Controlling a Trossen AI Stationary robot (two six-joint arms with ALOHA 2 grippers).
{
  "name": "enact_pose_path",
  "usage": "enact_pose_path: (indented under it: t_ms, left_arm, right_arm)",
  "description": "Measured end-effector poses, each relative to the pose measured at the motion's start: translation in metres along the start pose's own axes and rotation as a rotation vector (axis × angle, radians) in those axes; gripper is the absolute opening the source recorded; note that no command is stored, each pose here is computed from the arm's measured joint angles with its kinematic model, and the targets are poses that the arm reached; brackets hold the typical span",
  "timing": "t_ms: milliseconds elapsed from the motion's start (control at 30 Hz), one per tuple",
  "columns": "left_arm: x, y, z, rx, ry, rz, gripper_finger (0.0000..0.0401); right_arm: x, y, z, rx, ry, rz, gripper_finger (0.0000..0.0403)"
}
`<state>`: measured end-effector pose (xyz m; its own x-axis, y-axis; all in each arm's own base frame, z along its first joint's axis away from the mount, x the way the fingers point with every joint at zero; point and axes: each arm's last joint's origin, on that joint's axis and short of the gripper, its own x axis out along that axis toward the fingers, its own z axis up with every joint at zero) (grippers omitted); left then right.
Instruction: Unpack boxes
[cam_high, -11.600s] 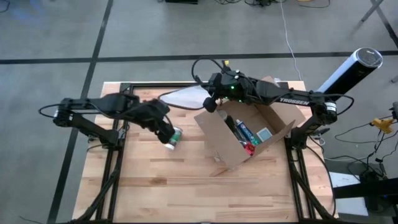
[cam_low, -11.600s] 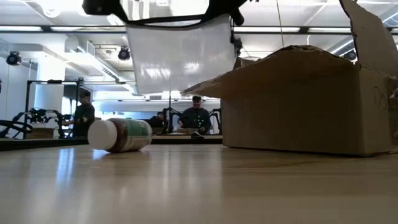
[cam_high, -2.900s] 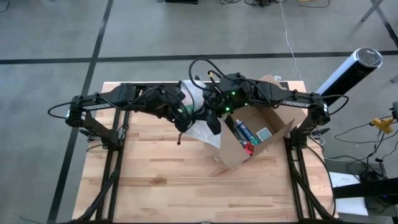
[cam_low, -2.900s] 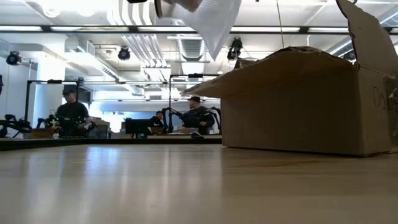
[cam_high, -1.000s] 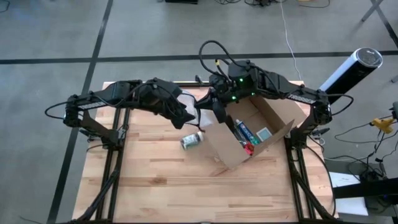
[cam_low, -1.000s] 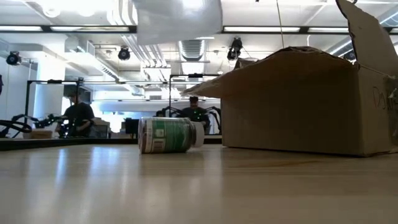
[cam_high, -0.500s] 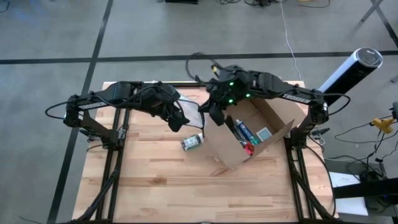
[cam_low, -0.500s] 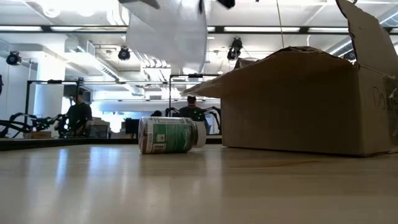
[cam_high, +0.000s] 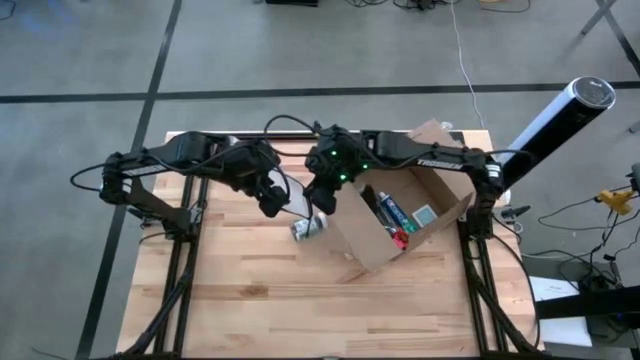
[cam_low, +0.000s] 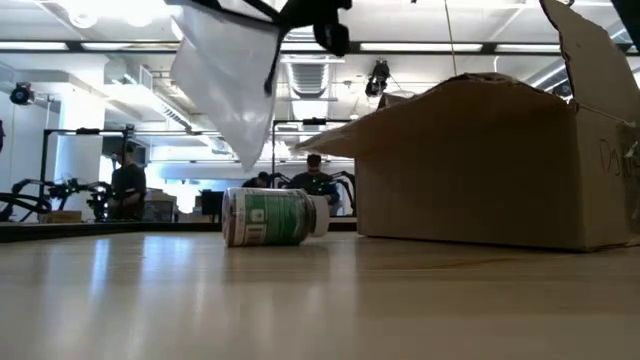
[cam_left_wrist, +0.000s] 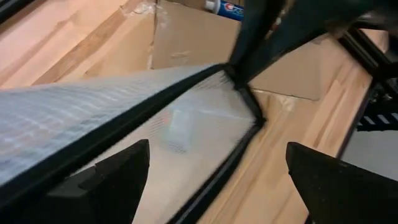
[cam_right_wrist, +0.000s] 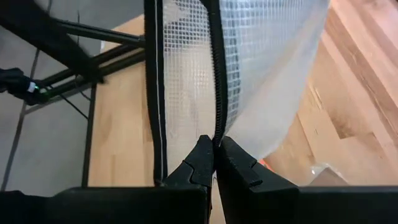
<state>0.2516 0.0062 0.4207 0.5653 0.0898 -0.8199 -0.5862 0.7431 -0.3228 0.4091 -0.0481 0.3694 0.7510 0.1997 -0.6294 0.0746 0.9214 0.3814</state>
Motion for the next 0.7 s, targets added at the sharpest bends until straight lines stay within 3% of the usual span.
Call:
enact_pose_path:
  t_ms: [433,700]
  left_arm:
    - [-0.023,-0.004,-0.011,0.011,-0.021,-0.113,0.0355]
    - [-0.029,-0.009,-0.017,0.010,-0.023,-0.141,0.0355]
  right_arm:
    - [0.038,-0.036,-0.006,0.022,0.070,-0.068,0.0000]
    - [0.037,-0.047,-0.005,0.022,0.068,-0.087,0.0000]
